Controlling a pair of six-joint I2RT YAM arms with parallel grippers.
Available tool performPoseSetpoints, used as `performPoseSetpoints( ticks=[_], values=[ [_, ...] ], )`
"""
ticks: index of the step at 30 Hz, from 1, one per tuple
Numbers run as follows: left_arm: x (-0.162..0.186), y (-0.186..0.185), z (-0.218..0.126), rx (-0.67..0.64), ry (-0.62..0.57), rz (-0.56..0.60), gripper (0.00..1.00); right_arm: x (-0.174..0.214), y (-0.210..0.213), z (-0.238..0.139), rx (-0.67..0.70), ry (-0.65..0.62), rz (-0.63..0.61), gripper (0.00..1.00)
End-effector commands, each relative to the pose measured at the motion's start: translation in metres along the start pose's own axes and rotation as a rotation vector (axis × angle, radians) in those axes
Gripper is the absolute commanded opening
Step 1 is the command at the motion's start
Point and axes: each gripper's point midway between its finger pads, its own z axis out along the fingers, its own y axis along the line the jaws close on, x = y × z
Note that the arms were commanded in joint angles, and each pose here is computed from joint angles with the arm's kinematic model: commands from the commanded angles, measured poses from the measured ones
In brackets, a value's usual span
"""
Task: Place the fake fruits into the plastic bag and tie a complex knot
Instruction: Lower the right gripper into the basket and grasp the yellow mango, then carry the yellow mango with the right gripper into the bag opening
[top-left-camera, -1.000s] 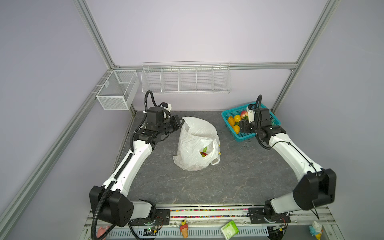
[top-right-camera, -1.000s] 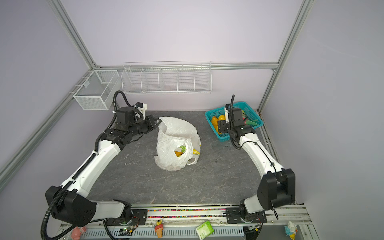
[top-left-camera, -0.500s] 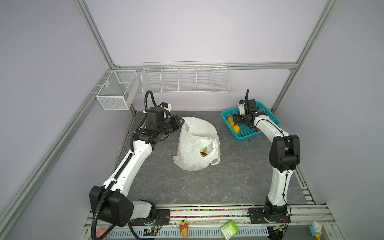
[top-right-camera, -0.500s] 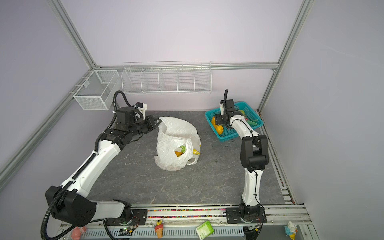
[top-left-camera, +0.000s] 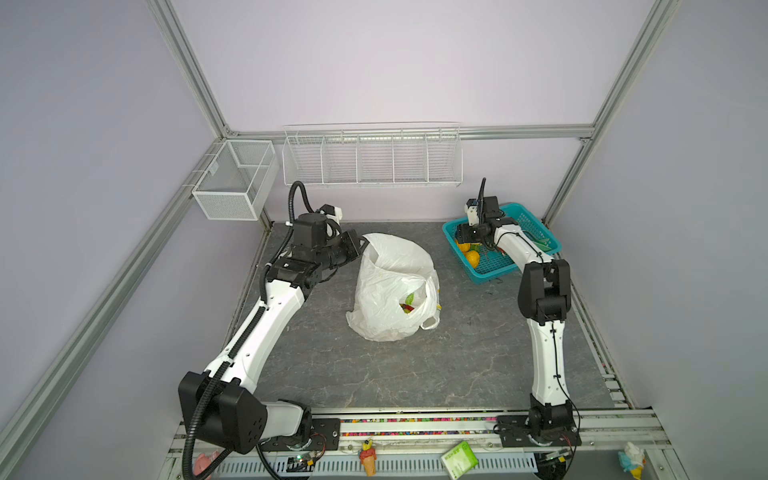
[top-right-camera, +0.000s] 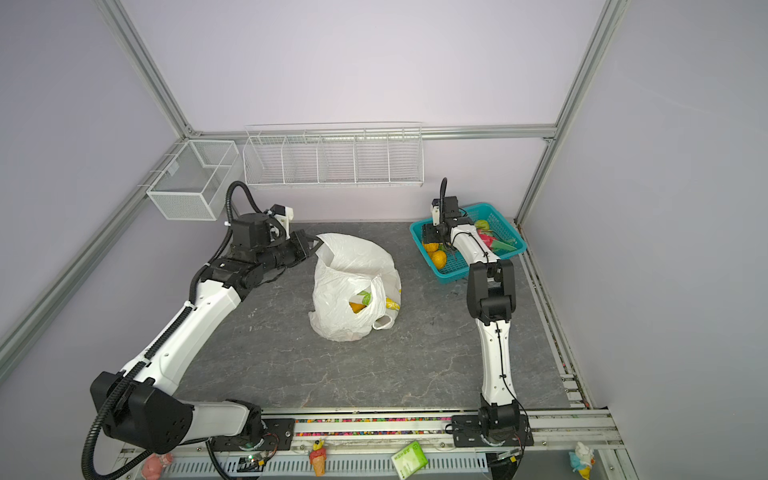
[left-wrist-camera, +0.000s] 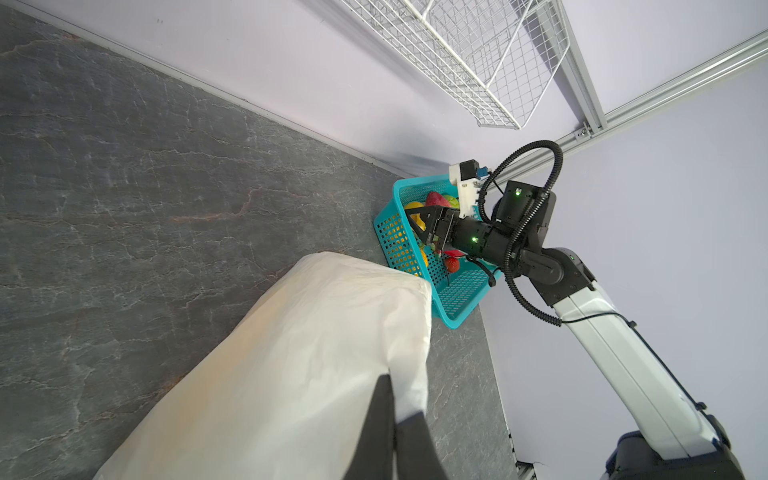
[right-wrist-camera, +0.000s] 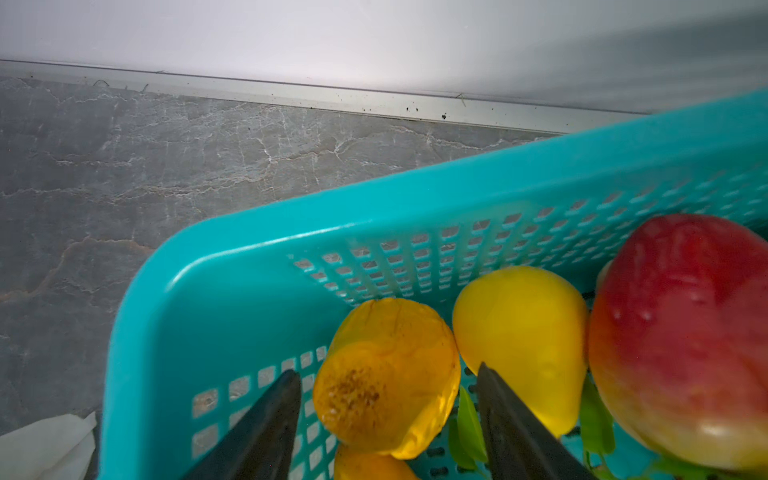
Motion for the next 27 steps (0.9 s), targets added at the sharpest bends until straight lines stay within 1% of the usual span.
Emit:
performPoseSetpoints(
  ticks=[1, 4, 9, 14, 18, 20, 27],
  values=[
    [-0.002, -0.001, -0.003, 0.001, -0.008, 0.010, 0.00, 0.007, 0.000, 0.007, -0.007, 0.046, 0.013, 0.69],
    [-0.002, -0.001, -0.003, 0.002, -0.008, 0.010, 0.00, 0.011, -0.001, 0.015, -0.008, 0.059, 0.017, 0.68],
    [-0.002, -0.001, -0.003, 0.003, -0.007, 0.012, 0.00, 0.015, 0.000, 0.021, -0.014, 0.068, 0.023, 0.61],
    [-0.002, -0.001, -0.003, 0.002, -0.007, 0.011, 0.00, 0.011, -0.001, 0.017, -0.017, 0.064, 0.016, 0.48],
    [-0.002, -0.002, -0.004, 0.004, -0.008, 0.012, 0.00, 0.000, -0.002, 0.000, -0.012, 0.040, 0.005, 0.39],
    [-0.002, -0.002, -0.004, 0.005, -0.008, 0.012, 0.00, -0.006, -0.002, -0.011, -0.011, 0.026, 0.002, 0.35],
    [-0.002, -0.005, -0.005, 0.014, -0.008, 0.011, 0.00, -0.026, 0.003, -0.067, -0.013, -0.044, -0.012, 0.32]
  ],
)
